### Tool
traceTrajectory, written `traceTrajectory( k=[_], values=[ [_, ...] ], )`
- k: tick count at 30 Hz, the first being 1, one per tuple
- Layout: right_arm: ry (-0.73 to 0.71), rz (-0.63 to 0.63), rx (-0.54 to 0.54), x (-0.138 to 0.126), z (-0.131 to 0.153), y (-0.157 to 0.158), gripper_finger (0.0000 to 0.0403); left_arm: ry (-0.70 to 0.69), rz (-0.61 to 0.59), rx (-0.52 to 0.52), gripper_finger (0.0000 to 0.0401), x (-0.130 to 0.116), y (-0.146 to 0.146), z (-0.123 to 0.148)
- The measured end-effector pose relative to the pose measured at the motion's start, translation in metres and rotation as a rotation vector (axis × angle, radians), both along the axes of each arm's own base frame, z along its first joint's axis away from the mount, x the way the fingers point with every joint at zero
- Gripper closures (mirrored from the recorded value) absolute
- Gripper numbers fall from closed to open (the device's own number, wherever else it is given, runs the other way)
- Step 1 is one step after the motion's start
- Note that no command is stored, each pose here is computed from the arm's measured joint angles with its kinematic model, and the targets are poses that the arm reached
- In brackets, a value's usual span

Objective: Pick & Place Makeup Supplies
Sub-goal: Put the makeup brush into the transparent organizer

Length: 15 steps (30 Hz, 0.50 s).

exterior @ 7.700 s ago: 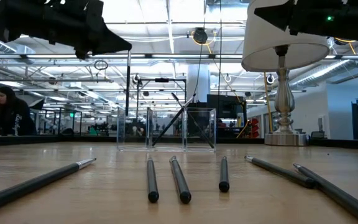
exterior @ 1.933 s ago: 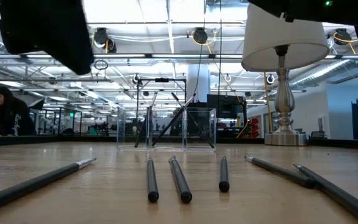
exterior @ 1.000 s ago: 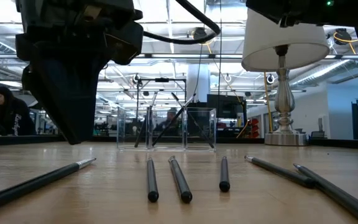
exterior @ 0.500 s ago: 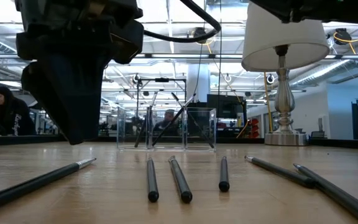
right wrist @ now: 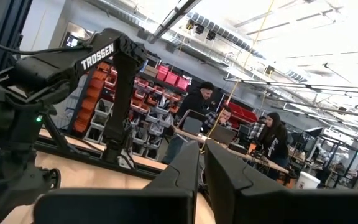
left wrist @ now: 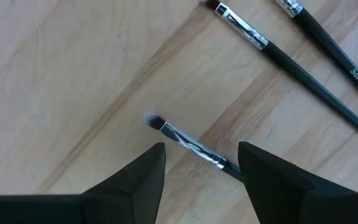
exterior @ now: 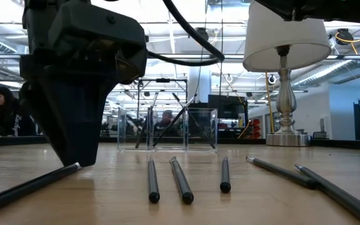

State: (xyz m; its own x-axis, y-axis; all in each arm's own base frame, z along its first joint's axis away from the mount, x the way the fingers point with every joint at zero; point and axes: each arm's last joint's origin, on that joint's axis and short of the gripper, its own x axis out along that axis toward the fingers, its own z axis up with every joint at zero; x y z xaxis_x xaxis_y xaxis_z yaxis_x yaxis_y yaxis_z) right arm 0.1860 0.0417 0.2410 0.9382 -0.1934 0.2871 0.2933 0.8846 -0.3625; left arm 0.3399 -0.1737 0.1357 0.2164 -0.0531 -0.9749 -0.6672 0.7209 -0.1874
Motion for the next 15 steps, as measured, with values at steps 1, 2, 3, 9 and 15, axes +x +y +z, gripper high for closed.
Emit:
traceTrajectory(
  k=[1, 2, 3, 9, 15],
  values=[
    [-0.002, -0.001, -0.001, -0.0001, 0.0002, 0.0, 0.0383, 0.002, 0.0, 0.002, 0.0189, -0.0002, 0.0001, -0.0001],
    [-0.006, -0.001, 0.0, -0.0002, 0.0006, -0.0001, 0.0383, 0.005, 0.0, 0.004, 0.0189, -0.0005, 0.0003, -0.0003],
    [-0.01, -0.001, 0.001, -0.0003, 0.001, -0.0001, 0.0383, 0.013, -0.001, 0.007, 0.0189, -0.0011, 0.0006, -0.0005],
    [-0.009, -0.008, -0.022, -0.0005, 0.0013, -0.0001, 0.0383, 0.048, -0.056, 0.03, 0.0213, -0.0044, 0.0018, -0.0018],
    [-0.014, -0.015, -0.04, -0.0008, 0.0022, -0.0003, 0.0383, 0.094, -0.111, 0.06, 0.0289, -0.0087, 0.0041, -0.0033]
  ],
)
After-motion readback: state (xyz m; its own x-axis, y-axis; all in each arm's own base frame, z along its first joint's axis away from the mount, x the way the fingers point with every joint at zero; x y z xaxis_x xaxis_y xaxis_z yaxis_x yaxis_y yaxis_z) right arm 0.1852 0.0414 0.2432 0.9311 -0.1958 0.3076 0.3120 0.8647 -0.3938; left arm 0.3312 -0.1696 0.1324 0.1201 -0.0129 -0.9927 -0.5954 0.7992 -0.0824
